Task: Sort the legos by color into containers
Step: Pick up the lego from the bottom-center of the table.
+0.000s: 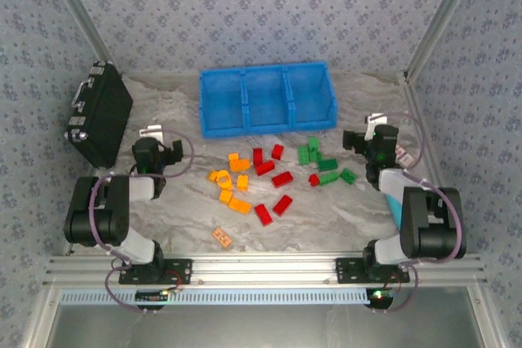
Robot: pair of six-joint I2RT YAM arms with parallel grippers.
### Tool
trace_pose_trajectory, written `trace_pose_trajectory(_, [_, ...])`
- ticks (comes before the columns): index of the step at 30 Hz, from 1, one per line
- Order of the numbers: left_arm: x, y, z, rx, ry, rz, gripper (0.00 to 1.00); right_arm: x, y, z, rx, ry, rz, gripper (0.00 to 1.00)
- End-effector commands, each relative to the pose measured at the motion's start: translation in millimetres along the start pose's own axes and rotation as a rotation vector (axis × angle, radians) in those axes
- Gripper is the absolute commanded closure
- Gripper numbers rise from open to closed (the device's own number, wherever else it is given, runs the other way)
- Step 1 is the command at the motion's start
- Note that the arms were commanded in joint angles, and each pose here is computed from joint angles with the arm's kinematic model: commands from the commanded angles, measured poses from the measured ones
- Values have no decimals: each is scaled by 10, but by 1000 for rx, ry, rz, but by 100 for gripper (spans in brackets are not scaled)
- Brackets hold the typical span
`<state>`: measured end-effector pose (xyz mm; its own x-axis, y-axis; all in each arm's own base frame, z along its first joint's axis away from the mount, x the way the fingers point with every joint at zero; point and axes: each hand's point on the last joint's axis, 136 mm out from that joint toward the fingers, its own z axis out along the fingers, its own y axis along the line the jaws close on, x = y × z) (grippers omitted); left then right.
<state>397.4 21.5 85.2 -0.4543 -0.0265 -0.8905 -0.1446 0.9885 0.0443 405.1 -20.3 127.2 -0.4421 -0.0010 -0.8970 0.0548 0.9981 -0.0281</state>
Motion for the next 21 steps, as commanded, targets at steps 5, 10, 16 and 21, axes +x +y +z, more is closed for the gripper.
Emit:
trace_pose_trajectory(5, [-908,-172,-515,5,-117,134,0,-23,268,-404,-141,222,85,0])
trace_pose_trajectory(10, [-1290,-76,-1005,5,-133,60,0,52,639,-765,-213,304,134,0])
trace_pose_trajectory(16, [-1516,-301,-1492,189,-145,116,0,487,1016,-1214,-187,459,319,1])
trace_pose_trajectory(21, [-1653,-237,-1715,178,-154,110,0,853,1200,-1626,-75,601,529,5])
